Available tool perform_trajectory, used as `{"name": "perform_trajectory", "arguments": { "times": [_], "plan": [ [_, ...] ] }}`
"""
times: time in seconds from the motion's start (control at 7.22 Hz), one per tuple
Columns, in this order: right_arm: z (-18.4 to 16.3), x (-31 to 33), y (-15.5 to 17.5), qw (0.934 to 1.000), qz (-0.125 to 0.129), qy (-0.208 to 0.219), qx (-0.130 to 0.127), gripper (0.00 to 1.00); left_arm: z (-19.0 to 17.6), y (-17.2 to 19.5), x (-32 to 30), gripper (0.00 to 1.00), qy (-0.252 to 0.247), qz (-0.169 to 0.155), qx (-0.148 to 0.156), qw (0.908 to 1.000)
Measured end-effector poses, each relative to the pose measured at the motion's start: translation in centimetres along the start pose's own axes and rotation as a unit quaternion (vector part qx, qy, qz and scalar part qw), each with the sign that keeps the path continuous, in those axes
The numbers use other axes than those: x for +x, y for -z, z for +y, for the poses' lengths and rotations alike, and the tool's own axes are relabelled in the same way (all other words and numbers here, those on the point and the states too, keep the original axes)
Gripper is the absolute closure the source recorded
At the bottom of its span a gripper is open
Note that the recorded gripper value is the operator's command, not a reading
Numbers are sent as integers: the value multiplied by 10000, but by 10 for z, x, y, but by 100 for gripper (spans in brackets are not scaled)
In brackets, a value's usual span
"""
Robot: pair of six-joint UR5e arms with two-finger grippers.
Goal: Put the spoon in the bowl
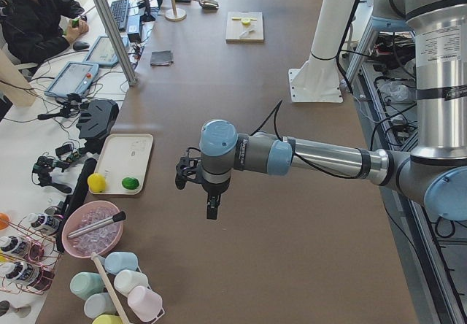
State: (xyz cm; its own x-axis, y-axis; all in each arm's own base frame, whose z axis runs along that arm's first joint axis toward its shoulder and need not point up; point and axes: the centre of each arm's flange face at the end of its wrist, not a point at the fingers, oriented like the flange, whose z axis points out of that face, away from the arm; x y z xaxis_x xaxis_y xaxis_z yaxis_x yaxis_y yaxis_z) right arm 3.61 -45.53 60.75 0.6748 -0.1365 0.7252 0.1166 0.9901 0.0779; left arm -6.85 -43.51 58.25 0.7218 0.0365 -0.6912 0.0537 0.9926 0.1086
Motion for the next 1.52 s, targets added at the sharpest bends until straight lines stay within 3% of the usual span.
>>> {"name": "perform_trajectory", "arguments": {
  "times": [1.52],
  "plan": [
    [-3,-1,-1,9999,-123,-1,11,0,-13,13,19,2,-138,304,133,9994]
  ]
}}
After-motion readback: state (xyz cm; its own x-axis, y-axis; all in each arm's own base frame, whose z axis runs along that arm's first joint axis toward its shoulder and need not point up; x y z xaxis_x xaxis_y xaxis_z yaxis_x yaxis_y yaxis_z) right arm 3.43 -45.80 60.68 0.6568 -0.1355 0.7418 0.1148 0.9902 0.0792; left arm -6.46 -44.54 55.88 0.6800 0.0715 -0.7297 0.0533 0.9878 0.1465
